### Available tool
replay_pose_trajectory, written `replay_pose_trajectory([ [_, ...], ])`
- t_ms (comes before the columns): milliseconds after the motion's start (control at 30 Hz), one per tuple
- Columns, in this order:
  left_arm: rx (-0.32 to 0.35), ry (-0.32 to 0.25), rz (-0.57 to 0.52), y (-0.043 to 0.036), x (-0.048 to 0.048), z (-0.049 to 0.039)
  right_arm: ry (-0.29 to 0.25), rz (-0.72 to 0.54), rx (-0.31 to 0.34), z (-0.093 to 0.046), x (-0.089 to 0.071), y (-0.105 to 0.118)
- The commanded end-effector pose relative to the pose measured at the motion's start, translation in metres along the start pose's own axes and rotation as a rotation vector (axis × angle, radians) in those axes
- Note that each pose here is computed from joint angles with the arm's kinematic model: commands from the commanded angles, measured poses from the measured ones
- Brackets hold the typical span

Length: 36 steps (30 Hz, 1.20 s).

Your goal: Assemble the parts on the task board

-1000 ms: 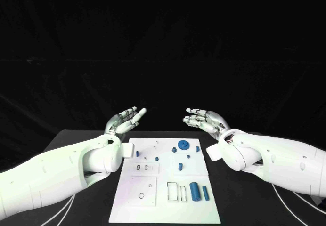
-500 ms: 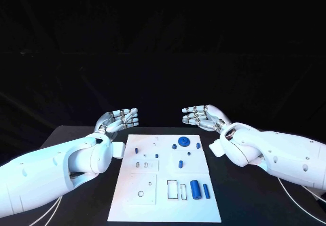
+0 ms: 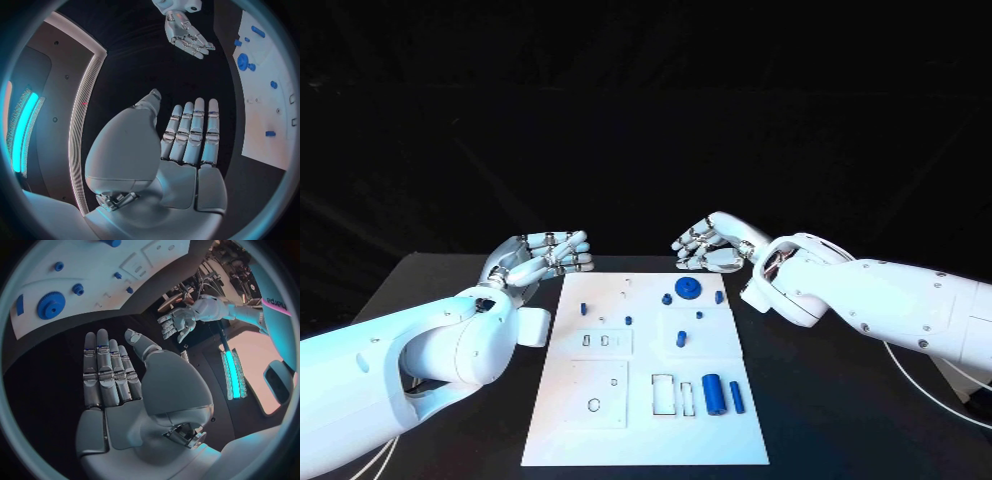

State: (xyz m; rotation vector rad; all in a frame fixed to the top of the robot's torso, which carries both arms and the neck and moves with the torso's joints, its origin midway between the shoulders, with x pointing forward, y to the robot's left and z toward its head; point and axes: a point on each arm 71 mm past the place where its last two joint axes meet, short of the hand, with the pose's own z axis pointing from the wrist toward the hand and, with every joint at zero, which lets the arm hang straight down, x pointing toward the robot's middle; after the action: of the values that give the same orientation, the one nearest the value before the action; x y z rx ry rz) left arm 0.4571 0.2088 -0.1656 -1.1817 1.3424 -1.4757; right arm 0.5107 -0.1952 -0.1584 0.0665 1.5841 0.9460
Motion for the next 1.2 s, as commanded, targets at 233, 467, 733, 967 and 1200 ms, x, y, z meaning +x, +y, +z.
replay_pose_trajectory([
  [233,0.006,0.066,-0.01,-0.0089,0.0106,-0.0024,0.1,-0.384,0.005,0.007,0.009,0.007],
  [467,0.017,0.071,-0.009,-0.0142,0.0122,-0.004,0.13,-0.487,0.006,0.011,0.014,0.013],
  [733,0.024,0.082,-0.011,-0.0188,0.0154,-0.0061,0.179,-0.563,0.032,0.014,0.019,0.012],
  [967,0.027,0.082,-0.01,-0.0215,0.0144,-0.0071,0.202,-0.589,0.046,0.015,0.022,0.01],
  [1200,0.031,0.084,-0.009,-0.0241,0.0138,-0.0075,0.21,-0.606,0.056,0.017,0.024,0.008],
])
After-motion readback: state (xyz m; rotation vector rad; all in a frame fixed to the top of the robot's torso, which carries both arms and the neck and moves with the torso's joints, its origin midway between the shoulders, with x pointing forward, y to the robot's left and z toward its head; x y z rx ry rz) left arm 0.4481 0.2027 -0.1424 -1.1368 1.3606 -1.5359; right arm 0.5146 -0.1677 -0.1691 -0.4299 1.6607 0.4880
